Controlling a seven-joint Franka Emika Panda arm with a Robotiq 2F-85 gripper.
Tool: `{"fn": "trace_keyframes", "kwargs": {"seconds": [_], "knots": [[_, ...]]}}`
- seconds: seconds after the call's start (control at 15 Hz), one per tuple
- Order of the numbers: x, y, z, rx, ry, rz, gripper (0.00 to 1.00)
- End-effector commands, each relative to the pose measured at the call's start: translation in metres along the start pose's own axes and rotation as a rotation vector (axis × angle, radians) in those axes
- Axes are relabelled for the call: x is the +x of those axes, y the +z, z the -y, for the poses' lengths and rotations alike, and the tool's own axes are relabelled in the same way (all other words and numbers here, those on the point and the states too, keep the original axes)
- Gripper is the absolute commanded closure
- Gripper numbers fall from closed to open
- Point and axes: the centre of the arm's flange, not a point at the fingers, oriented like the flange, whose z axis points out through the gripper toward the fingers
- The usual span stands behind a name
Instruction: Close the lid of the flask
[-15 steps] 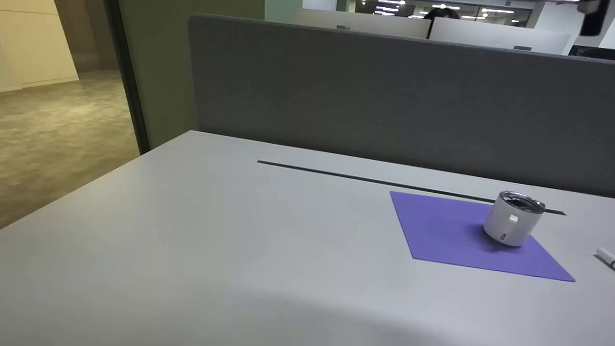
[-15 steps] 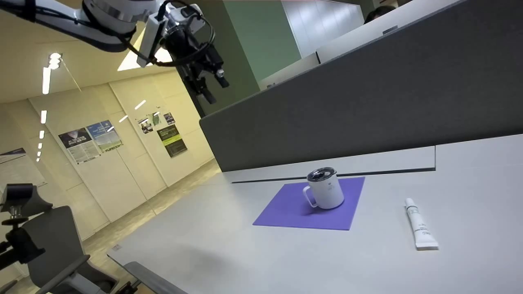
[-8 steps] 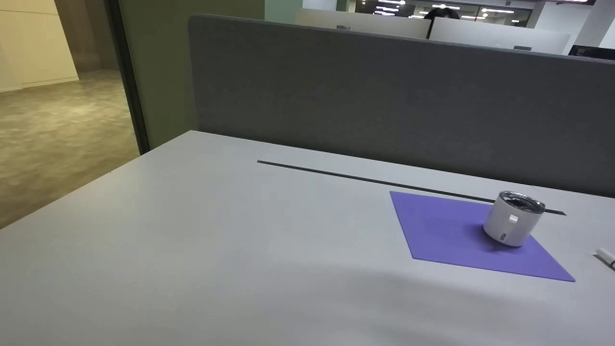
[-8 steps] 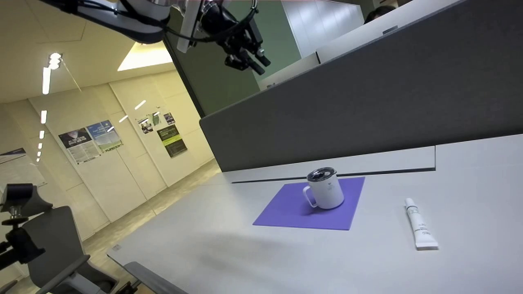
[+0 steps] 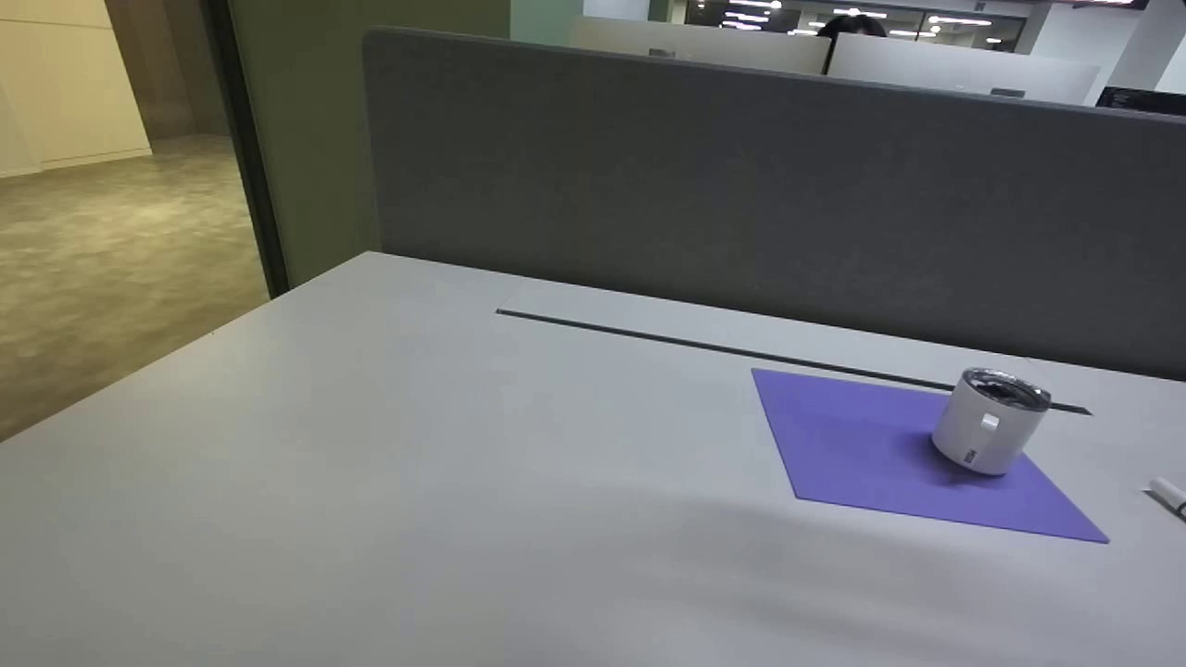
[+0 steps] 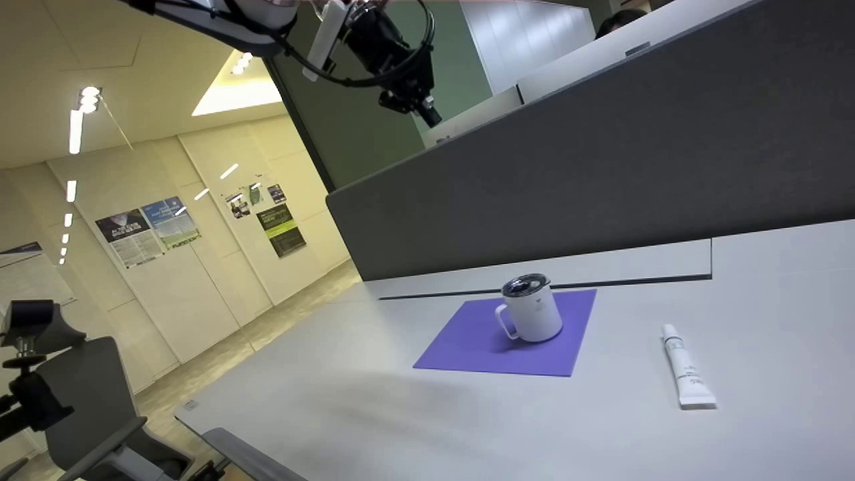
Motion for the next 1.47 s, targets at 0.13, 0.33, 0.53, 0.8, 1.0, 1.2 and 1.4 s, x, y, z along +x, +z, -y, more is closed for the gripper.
{"fn": "trace_keyframes", "kwargs": {"seconds": [0.13,0.33,0.53,0.8,1.0,1.2,1.4], "knots": [[0.0,0.0,0.0,0.001,0.001,0.0,1.0],[0.0,0.0,0.0,0.001,0.001,0.001,1.0],[0.0,0.0,0.0,0.001,0.001,0.001,1.0],[0.029,0.029,0.017,0.001,-0.024,-0.035,1.0],[0.042,0.072,0.03,0.015,-0.054,-0.023,1.0],[0.049,0.118,0.041,0.03,-0.113,-0.022,1.0],[0.049,0.158,0.048,0.036,-0.169,-0.004,1.0]]}}
